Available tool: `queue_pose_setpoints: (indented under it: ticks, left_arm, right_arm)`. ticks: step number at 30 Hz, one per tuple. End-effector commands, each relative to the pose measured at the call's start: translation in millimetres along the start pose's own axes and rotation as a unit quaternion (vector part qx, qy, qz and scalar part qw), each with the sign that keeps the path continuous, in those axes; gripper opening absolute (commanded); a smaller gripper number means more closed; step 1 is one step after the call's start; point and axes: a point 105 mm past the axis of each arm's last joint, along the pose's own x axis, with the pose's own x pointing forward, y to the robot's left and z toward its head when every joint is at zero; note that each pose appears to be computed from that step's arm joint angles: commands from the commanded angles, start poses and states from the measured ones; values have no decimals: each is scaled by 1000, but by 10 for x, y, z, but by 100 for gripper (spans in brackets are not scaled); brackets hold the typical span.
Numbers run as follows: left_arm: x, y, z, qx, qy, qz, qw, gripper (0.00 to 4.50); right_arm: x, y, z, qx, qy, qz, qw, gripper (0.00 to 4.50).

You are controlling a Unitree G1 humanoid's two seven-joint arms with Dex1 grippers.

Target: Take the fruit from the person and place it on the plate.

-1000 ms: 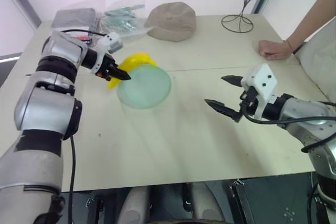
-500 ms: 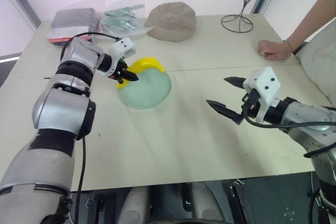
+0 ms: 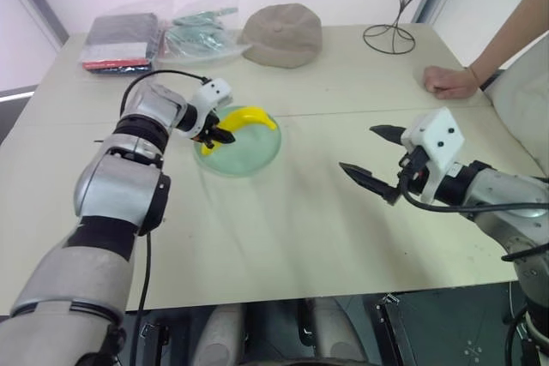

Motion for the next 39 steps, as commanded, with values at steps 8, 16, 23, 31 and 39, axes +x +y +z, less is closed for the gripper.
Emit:
queue_pose_setpoints:
  ticks: [8,16,23,31,39]
  left_arm:
    - [-91,-2,204,-7,-50,-11,999,447]
    - [-368,-24,632,-38,-150,-46,987,447]
    - [-834,59,771,-9,-212,-53,976,447]
    - [-1333,44,558,48,-248,26,967,447]
    - [-1567,-124,81,45,-243,120,962,447]
  right_arm:
    - [-54,-8,110,-17,-14,-8,1000,450]
    - [-47,-25,103,-18,-12,-4,1000,450]
    - [-5,-15,137,-20,-20,15,999,450]
    - [56,-40,151,-21,-22,40,999,450]
    - [123,-58,181,-28,-22,70,997,450]
